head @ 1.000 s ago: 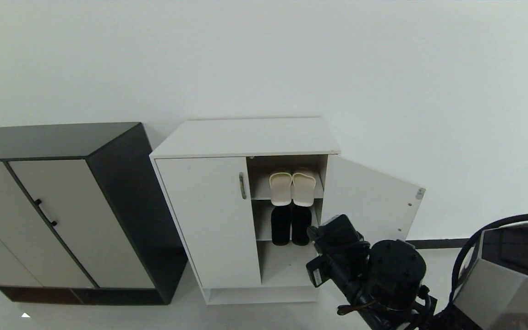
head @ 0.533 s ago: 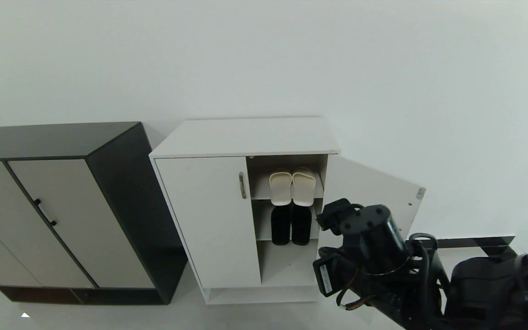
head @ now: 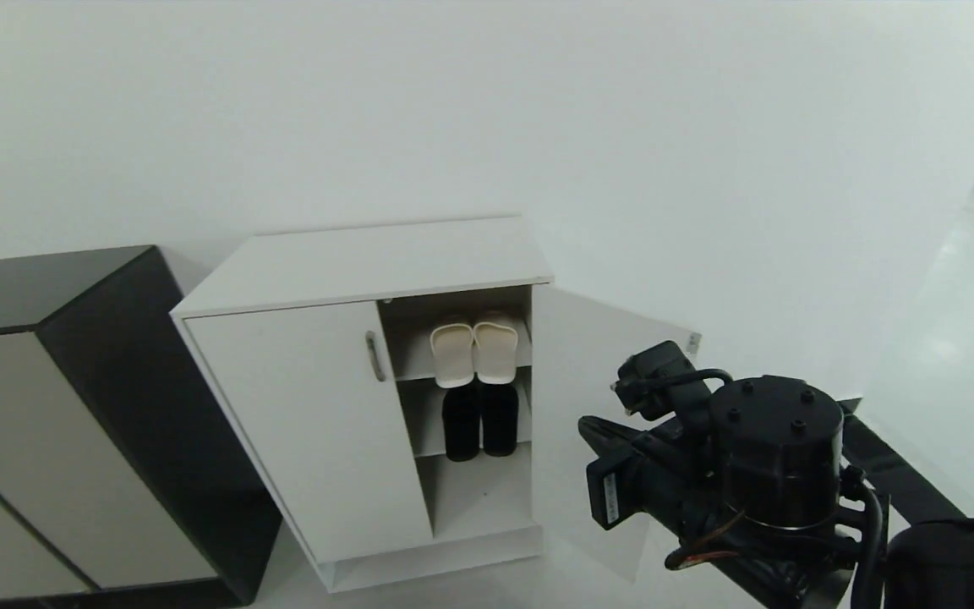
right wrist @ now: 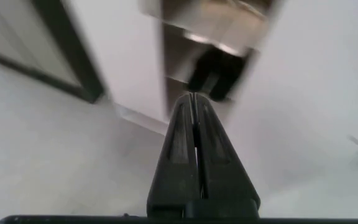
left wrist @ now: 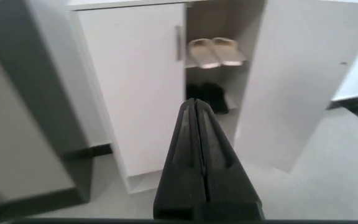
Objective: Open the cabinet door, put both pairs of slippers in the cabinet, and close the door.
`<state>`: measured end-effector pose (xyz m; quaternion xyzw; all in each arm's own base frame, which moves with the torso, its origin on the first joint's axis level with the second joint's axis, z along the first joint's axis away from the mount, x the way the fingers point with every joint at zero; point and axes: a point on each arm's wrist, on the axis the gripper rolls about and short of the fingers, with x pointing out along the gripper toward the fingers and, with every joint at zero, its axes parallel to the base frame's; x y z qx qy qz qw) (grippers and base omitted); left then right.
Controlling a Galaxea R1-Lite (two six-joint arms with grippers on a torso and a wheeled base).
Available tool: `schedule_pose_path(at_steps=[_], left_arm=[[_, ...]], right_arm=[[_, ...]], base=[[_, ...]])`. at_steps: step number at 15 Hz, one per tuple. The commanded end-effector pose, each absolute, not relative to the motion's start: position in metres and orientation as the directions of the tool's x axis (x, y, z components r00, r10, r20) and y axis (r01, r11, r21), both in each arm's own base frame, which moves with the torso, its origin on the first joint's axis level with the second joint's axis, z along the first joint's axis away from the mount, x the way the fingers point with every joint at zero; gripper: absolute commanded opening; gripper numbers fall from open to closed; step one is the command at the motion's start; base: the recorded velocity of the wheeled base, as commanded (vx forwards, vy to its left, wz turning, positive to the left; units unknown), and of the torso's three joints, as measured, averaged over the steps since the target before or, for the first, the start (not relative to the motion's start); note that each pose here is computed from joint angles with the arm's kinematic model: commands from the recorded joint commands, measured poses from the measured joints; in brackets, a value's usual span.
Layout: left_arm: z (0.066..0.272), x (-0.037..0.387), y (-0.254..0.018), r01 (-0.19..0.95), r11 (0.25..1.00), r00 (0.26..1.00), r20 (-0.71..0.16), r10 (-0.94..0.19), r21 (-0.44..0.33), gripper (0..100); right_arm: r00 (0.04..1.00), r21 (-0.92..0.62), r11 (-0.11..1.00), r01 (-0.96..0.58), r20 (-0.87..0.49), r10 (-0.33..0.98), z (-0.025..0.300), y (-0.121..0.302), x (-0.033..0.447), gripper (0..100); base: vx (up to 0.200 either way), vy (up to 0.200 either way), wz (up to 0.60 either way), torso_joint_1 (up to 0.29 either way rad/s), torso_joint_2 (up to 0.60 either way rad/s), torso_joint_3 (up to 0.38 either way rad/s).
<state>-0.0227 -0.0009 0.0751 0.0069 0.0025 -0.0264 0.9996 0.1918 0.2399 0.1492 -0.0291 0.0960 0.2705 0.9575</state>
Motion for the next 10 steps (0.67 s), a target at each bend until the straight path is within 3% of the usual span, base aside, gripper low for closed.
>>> schedule_pose_path(at_steps=[1,4,6,7,10], left_arm=[[0.075,-0.023,-0.001,0.052,0.999,0.999,-0.006,-0.052,0.014,0],[0.075,-0.023,-0.001,0.052,0.999,0.999,-0.005,-0.052,0.014,0],[0.075,-0.023,-0.001,0.052,0.999,0.999,-0.005,-0.052,0.014,0],[0.075,-0.023,-0.001,0.052,0.999,0.999,-0.005,-0.052,0.015,0],[0.075,-0.023,-0.001,0.052,0.999,0.999,-0.005,-0.052,0.015,0]], right_arm=[[0.834,-0.007,0.852,-0.524,-0.208,0.511,0.147,0.239,0.192,0],[0.832,-0.078,0.842,-0.534,-0.227,0.506,0.133,0.236,0.191,0],[0.849,-0.101,0.848,-0.520,-0.169,0.501,0.125,0.239,0.198,0],[0.865,-0.073,0.864,-0.499,-0.104,0.491,0.139,0.244,0.208,0],[0.889,0.046,0.923,-0.382,-0.255,0.381,0.187,0.231,0.234,0]], base=[[0.000,0.000,-0.60,0.002,0.00,-0.002],[0.000,0.000,0.00,0.000,0.00,0.000],[0.000,0.000,0.00,0.000,0.00,0.000],[0.000,0.000,0.00,0.000,0.00,0.000],[0.000,0.000,0.00,0.000,0.00,0.000]])
